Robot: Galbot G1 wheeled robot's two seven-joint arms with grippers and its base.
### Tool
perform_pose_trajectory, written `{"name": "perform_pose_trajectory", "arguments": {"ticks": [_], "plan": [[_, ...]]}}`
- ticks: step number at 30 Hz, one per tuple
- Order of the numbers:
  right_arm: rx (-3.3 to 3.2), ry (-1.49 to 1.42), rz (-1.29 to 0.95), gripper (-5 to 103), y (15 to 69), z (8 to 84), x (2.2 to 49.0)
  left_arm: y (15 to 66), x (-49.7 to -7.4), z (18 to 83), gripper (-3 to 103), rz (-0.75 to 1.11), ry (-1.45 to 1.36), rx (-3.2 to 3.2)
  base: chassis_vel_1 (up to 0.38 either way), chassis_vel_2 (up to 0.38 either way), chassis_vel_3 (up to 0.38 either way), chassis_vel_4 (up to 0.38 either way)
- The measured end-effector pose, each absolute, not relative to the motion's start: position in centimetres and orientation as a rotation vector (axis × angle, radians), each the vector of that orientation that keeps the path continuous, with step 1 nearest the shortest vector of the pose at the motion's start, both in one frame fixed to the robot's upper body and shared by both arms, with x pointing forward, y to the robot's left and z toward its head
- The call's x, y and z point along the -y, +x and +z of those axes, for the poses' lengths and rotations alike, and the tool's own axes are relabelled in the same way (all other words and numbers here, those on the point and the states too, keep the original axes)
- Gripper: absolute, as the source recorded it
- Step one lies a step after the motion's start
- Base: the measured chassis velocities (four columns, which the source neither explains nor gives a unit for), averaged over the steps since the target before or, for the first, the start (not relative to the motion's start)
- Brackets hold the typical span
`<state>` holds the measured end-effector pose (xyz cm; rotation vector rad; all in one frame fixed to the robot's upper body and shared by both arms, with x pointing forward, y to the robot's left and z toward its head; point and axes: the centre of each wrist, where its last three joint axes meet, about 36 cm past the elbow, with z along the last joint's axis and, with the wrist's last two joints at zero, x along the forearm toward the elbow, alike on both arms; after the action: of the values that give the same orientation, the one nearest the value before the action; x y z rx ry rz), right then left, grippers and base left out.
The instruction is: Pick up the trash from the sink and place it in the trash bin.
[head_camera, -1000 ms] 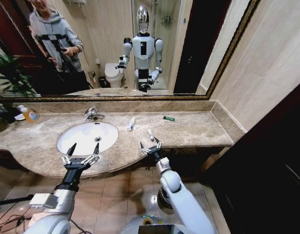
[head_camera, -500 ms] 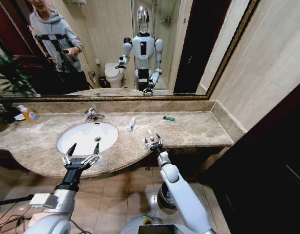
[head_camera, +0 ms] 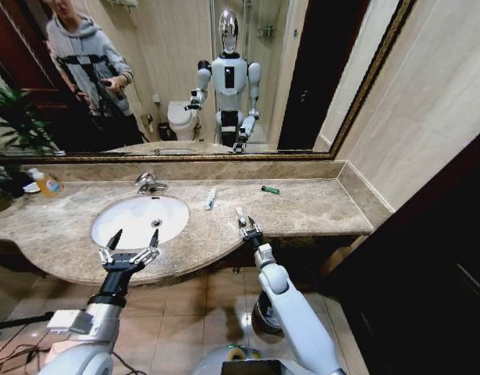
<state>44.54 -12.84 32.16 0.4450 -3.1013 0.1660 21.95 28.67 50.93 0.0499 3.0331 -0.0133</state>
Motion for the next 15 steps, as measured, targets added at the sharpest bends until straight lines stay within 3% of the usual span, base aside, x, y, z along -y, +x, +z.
{"name": "perform_pose_trajectory", "arguments": {"ticks": [6, 15], "plan": [[3.098, 0.46, 0.164, 19, 44.05, 31.97, 12.71, 21.94, -28.67, 50.93, 100, -0.013, 0.05, -3.033, 0.0, 0.0, 0.0, 0.0], [3.132, 0.479, 0.107, 18, 43.56, 32.42, 13.43, 21.95, -28.67, 50.93, 100, -0.013, 0.05, -3.033, 0.0, 0.0, 0.0, 0.0]]}}
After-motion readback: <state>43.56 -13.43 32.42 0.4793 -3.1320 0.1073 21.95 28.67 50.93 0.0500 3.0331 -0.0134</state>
